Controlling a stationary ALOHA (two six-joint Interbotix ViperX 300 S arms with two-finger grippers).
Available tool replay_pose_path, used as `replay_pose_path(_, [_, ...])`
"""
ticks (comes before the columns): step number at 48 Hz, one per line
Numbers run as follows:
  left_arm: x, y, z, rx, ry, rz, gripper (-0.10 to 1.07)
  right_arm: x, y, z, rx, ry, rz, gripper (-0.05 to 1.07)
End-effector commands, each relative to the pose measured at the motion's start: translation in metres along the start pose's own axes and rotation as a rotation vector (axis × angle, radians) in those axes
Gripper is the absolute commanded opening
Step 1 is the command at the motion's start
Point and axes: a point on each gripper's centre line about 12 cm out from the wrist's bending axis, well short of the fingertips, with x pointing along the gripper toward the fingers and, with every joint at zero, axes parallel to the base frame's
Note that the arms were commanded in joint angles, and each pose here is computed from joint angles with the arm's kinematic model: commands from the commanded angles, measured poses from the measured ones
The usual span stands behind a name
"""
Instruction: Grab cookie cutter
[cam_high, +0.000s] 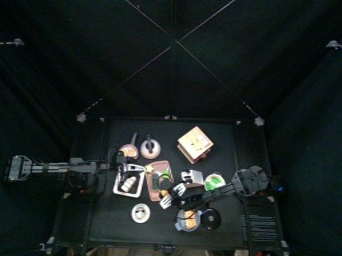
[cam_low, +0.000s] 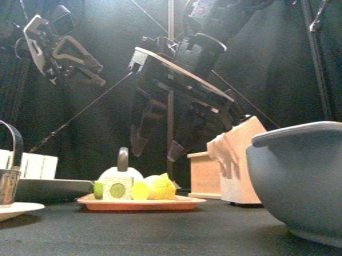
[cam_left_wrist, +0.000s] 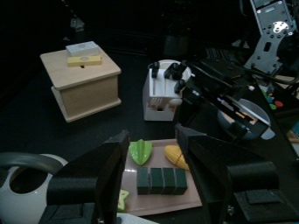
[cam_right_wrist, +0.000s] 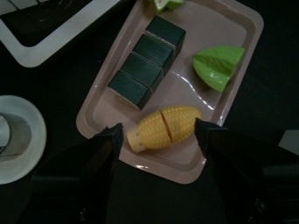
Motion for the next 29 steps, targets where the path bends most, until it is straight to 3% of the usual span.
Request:
replay_pose_path(1, [0.001,-0.003,0.002,0.006,0.011,-0.008,0.84,-0.029,0.005,0.024,0.04,-0.041,0.072,0.96])
replay_pose_path(10, [0.0,-0.016,-0.002,0.045,0.085,-0.054,0.84,-0.056,0.0,0.041,0.021,-0.084,0.128,0.96])
replay_pose_path(21, [-0.007,-0.055,-0.032,0.112,0.284,-0.203,0.85,-0.083,-0.014,0.059,-0.052,-0.115,0.158,0.96])
replay_pose_path(29, [-0.008,-0.087,-0.054,0.15,0.387,-0.322,0.85,-0.097,-0.03,0.065,-0.049,-0.131,0.163,0.96])
